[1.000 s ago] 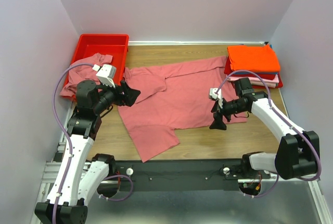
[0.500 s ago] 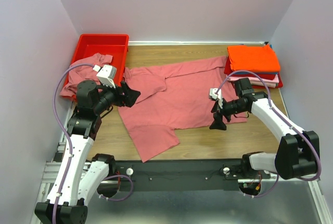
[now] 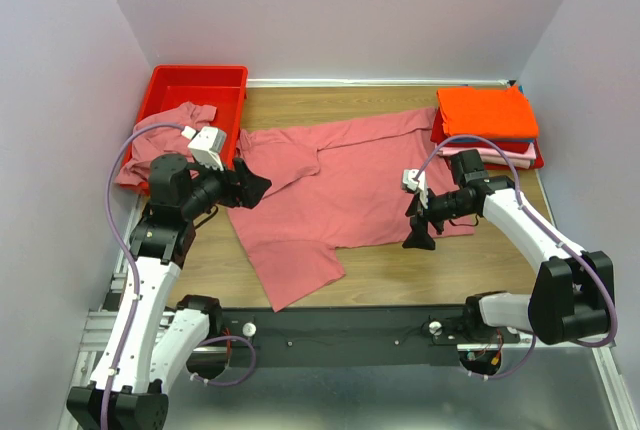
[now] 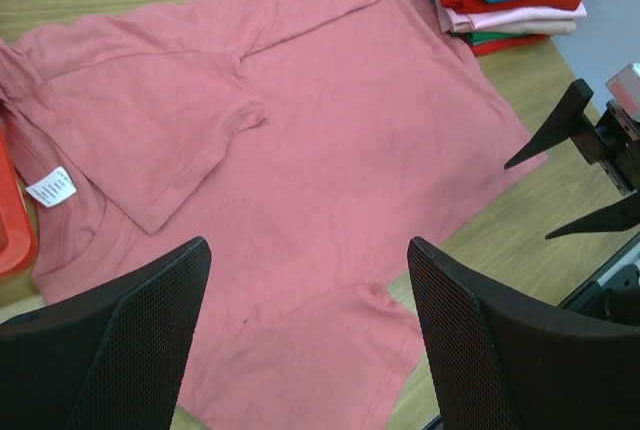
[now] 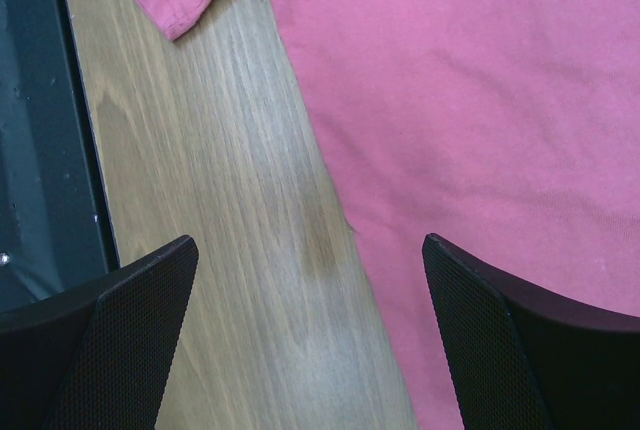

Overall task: Fold and stack the t-shirts
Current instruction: Fold the tshirt

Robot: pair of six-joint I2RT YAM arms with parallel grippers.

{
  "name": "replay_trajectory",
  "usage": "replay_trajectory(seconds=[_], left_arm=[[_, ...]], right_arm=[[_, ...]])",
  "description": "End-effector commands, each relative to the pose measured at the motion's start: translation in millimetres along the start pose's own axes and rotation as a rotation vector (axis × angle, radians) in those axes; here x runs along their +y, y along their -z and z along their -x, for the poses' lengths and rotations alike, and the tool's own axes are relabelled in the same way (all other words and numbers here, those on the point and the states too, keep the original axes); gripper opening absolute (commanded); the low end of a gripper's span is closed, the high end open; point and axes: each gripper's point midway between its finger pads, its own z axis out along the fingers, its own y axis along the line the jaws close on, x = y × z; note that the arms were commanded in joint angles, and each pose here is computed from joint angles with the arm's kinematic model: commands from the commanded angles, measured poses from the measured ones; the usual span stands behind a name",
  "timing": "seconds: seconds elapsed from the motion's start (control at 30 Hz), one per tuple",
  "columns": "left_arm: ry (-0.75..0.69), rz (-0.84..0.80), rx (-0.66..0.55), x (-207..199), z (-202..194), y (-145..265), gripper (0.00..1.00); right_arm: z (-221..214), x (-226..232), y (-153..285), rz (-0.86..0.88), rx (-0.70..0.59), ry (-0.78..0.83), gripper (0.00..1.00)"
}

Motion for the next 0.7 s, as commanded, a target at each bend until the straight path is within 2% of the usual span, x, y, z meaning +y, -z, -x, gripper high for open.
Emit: replay_trajectory(seconds=[0.0, 0.13, 0.27, 0.43, 0.67], left_arm=[[0.105, 0.001, 0.108, 0.7, -29.0, -0.7, 0.87], [0.214, 0.016, 0.286, -1.2, -79.0, -3.7, 0.87], [0.262, 0.023, 0.39, -14.0, -112.7, 5.9, 0.87], [0.332, 0.02, 0.465, -26.0, -143.0, 17.8, 0.87], [0.512, 0.063, 0.539, -25.6, -185.7, 23.4, 0.87]], right_arm=[[-2.2, -1.1, -1.0, 0.003, -0.008, 0.009, 1.0], [-1.9, -1.1, -1.1, 0.004, -0.009, 0.009, 1.0], [-2.7, -1.4, -1.2, 0.004, -0.006, 0.008, 1.0], [-2.8, -1.2, -0.9, 0.002, -0.005, 0.011, 1.0], [-1.8, -1.4, 0.9, -0.008, -0.005, 0.023, 1.0]])
